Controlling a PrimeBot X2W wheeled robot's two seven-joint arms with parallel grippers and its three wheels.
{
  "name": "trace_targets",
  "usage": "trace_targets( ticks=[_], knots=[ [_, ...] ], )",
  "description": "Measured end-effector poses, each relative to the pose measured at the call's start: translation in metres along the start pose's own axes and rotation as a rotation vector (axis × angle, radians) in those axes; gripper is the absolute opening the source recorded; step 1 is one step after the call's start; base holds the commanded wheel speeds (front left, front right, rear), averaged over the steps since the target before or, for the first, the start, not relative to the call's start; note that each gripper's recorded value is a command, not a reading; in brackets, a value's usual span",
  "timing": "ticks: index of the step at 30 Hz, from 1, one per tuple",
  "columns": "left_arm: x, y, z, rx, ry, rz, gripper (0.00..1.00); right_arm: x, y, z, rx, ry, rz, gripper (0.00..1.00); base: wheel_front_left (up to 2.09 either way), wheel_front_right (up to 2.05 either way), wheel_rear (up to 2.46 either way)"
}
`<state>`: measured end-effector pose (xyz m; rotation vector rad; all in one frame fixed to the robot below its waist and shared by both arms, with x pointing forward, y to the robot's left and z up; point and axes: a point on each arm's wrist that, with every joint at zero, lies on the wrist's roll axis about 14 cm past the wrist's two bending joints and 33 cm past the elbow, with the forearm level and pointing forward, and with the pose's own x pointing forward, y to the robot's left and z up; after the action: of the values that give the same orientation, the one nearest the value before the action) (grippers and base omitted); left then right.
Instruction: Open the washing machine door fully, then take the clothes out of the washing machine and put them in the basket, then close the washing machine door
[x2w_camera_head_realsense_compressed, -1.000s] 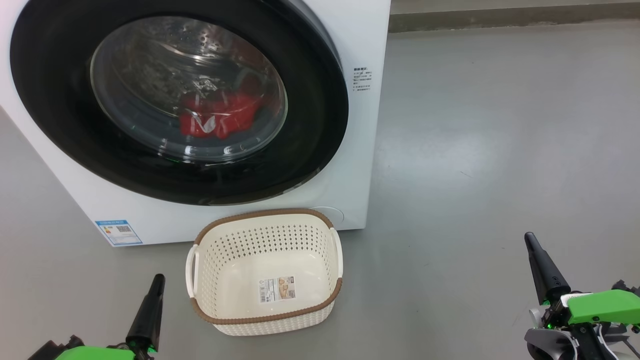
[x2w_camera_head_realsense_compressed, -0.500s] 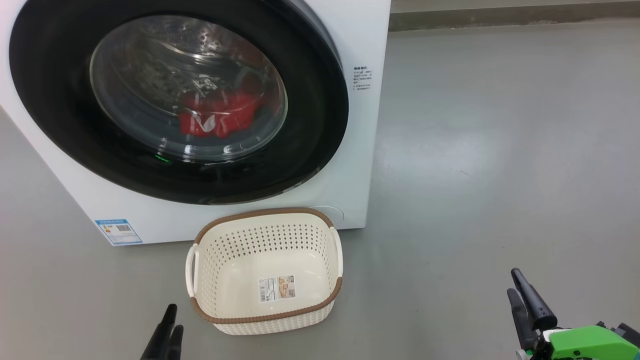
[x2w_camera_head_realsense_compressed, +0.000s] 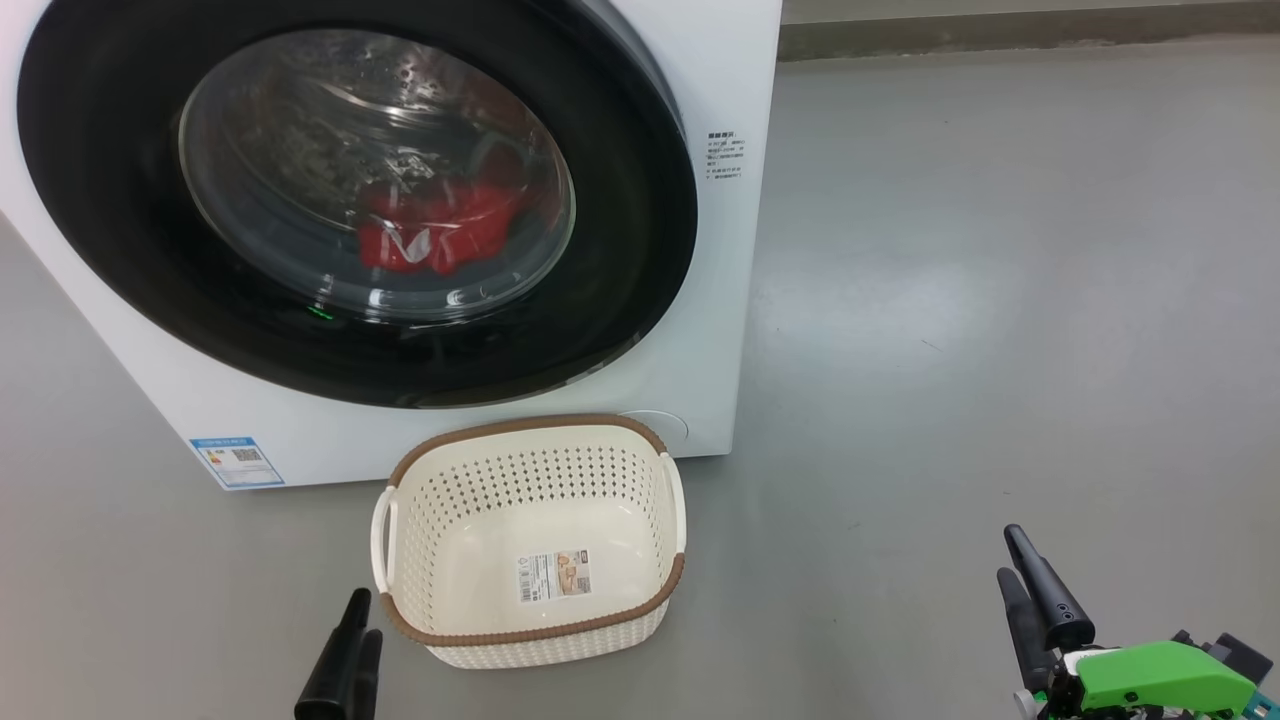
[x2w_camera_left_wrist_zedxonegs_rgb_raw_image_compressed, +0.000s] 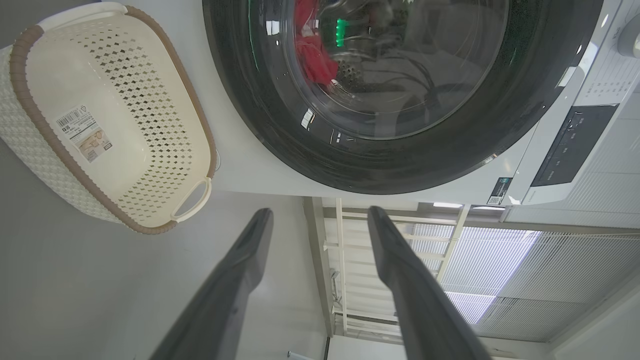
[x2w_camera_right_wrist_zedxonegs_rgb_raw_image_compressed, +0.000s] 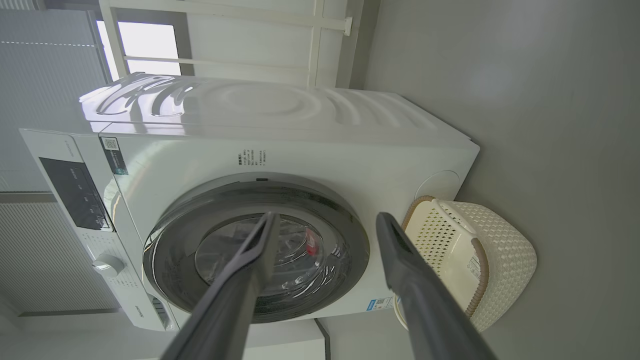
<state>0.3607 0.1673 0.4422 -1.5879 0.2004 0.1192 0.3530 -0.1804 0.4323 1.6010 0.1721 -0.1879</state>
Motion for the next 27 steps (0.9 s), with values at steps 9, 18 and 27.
trace_targets(
  ticks=[9,18,27],
  knots=[
    [0.007,-0.010,-0.005,0.065,0.004,-0.023,1.00,0.009,0.012,-0.004,-0.070,0.001,0.029,1.00,0.00,0.00,0.00],
    [0.010,-0.015,-0.004,0.179,-0.002,-0.036,1.00,0.012,0.016,-0.006,-0.148,0.000,0.039,1.00,0.00,0.00,0.00],
    [0.015,-0.028,-0.009,0.317,-0.003,-0.073,1.00,0.015,0.022,-0.009,-0.283,0.001,0.055,1.00,0.00,0.00,0.00]
  ],
)
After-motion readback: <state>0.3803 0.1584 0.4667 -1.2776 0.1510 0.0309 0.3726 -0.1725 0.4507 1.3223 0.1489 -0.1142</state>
